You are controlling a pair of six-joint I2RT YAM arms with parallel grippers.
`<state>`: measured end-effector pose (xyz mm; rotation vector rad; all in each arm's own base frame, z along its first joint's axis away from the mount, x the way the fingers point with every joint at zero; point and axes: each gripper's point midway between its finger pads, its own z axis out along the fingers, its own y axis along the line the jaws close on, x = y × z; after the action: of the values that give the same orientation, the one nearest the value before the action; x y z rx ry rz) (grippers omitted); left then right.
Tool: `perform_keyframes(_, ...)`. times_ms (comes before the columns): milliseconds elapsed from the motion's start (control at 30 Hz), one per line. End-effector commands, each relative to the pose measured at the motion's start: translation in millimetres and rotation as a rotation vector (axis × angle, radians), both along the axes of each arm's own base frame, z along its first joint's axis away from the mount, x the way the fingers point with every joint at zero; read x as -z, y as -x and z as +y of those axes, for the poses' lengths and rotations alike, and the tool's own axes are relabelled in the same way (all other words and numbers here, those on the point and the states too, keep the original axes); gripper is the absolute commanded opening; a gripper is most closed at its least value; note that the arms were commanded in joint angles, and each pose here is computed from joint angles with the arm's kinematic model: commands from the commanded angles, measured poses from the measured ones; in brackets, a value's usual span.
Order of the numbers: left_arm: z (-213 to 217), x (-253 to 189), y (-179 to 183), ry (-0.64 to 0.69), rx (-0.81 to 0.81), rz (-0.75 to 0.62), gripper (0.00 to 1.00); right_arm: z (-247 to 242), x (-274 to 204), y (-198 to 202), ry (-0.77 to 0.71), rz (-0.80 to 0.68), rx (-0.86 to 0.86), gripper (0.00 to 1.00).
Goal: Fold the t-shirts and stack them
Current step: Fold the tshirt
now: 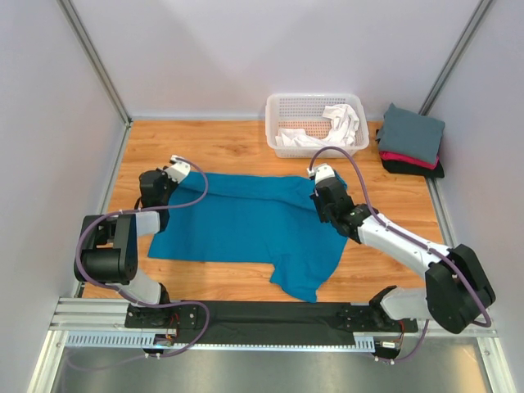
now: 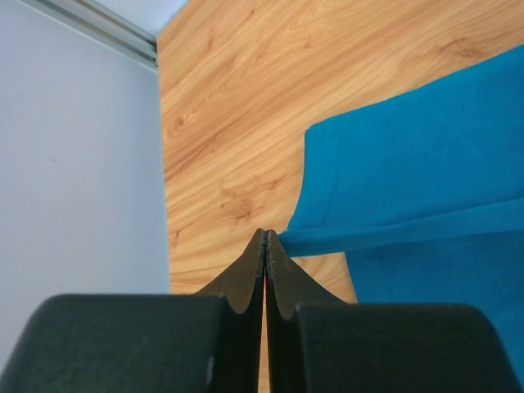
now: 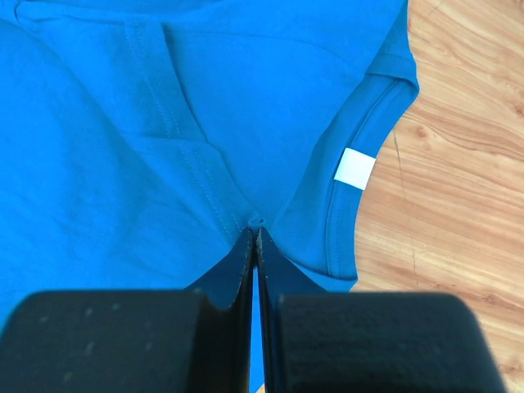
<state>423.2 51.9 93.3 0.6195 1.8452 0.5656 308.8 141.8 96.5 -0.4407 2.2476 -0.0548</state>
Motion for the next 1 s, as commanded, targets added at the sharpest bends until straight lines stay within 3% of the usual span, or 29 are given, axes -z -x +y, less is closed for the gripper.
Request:
perform_keyframes(0, -3.9, -16.5, -1.9, -0.005, 0.021, -0.069, 0.0, 4.9, -7.6, 1.8, -0.041, -0.01, 0.009, 0.0)
perform_keyframes(333, -8.5, -19.7, 10.5, 0.026, 0.034, -0.085, 0.0, 2.1, 17.4, 16.2, -0.036, 0.065, 0.048, 0.0)
perform_keyframes(967, -9.7, -2.2, 9.4, 0.038, 0.037, 0.002, 0.0, 10.7, 9.0, 24.9, -0.088, 0.094, 0.029, 0.0)
